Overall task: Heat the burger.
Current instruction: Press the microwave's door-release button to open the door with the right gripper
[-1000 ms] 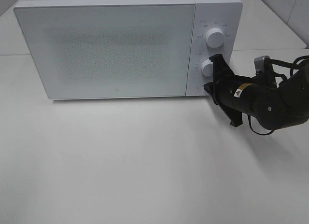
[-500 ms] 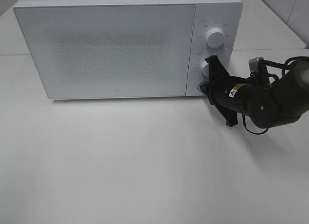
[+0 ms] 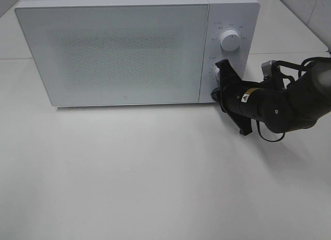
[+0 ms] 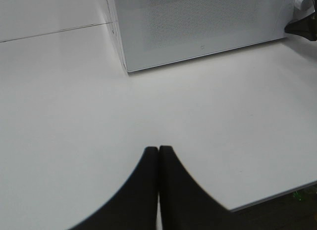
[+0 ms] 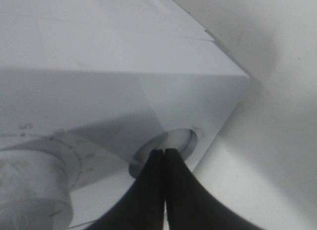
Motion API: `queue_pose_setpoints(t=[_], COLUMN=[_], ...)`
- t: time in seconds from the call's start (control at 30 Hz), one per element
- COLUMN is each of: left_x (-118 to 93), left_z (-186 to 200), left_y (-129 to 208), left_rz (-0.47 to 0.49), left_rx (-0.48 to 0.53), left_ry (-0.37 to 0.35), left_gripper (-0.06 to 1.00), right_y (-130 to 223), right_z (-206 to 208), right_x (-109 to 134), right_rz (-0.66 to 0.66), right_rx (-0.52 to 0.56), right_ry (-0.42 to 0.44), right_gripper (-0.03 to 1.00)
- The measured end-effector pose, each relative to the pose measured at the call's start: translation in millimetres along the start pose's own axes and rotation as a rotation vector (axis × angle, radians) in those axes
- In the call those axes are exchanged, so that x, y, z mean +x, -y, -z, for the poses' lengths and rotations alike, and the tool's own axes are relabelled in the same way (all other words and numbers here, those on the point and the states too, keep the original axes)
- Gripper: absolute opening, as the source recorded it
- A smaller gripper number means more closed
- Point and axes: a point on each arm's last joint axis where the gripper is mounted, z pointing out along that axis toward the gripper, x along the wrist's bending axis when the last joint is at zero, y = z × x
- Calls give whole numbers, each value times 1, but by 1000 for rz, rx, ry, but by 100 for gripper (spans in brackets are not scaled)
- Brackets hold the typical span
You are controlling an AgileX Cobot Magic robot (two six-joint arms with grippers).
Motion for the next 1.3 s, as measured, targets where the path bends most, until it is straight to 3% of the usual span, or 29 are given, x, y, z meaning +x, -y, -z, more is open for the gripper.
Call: queue_pose_setpoints(t=[1.03,1.3], left_x=[0,0], left_z=[0,0], left_y=[0,0], left_rz=[0,0], left_rx=[0,0], left_ry=[0,0], left_gripper=[0,0], right_y=[-3,-2], right_z=[-8,9], right_x=[5,1], right_rz=[-70,-76], right_rx=[-17,-31], right_ry=[31,-25], right_gripper=[0,0])
